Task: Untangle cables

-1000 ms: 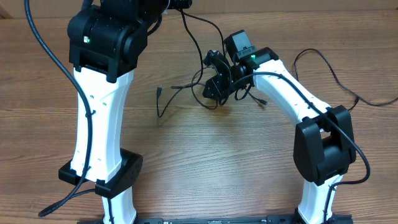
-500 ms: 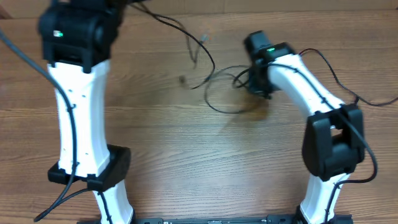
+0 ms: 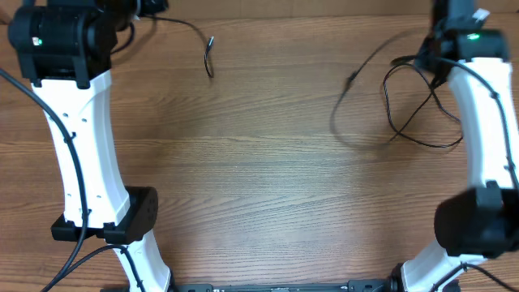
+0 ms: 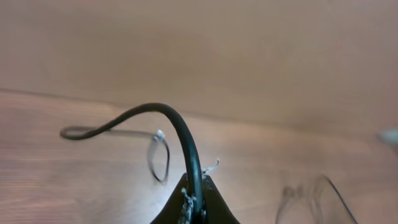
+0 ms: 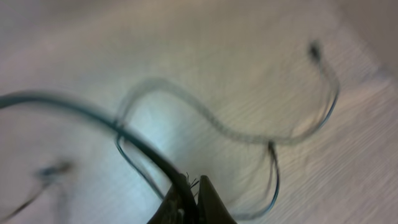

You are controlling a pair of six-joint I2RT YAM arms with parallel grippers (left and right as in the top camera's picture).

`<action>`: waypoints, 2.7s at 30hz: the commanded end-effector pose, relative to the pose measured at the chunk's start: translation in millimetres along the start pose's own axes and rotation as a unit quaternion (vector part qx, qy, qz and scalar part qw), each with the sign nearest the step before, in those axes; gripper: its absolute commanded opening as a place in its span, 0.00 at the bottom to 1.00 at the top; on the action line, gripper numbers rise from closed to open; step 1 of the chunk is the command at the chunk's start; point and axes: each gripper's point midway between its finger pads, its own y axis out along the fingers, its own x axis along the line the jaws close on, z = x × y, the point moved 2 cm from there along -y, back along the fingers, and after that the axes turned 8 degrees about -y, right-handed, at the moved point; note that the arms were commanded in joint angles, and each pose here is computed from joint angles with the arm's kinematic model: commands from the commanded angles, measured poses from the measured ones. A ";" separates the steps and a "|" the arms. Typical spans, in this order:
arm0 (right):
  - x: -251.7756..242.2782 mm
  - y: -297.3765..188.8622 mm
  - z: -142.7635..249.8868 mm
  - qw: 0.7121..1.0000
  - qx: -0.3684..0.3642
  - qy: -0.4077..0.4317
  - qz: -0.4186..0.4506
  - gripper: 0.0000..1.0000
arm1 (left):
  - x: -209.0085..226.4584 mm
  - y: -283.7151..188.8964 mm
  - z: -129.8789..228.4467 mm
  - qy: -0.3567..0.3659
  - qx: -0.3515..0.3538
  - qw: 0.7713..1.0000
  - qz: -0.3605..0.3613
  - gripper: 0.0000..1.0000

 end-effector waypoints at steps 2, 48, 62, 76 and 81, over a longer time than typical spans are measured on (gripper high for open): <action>-47.6 -60.2 -60.1 0.992 -0.108 0.061 0.008 0.04 | -37.9 8.1 33.9 0.058 0.065 0.994 0.071 0.04; -73.8 -36.2 -14.3 0.977 0.031 0.091 -0.192 0.61 | -146.3 32.1 194.9 0.229 0.264 0.924 0.153 0.17; -23.8 -50.9 -2.7 0.973 0.046 0.013 -0.227 0.70 | -59.5 57.4 137.5 0.140 0.205 0.968 -0.027 0.58; 137.8 -74.6 90.3 0.896 0.157 -0.257 -0.327 0.81 | 37.9 56.4 87.6 -0.040 0.186 0.975 -0.110 0.81; 186.6 -62.4 129.9 0.864 0.202 -0.317 -0.336 0.83 | 67.8 52.5 79.5 -0.037 0.172 0.970 -0.168 1.00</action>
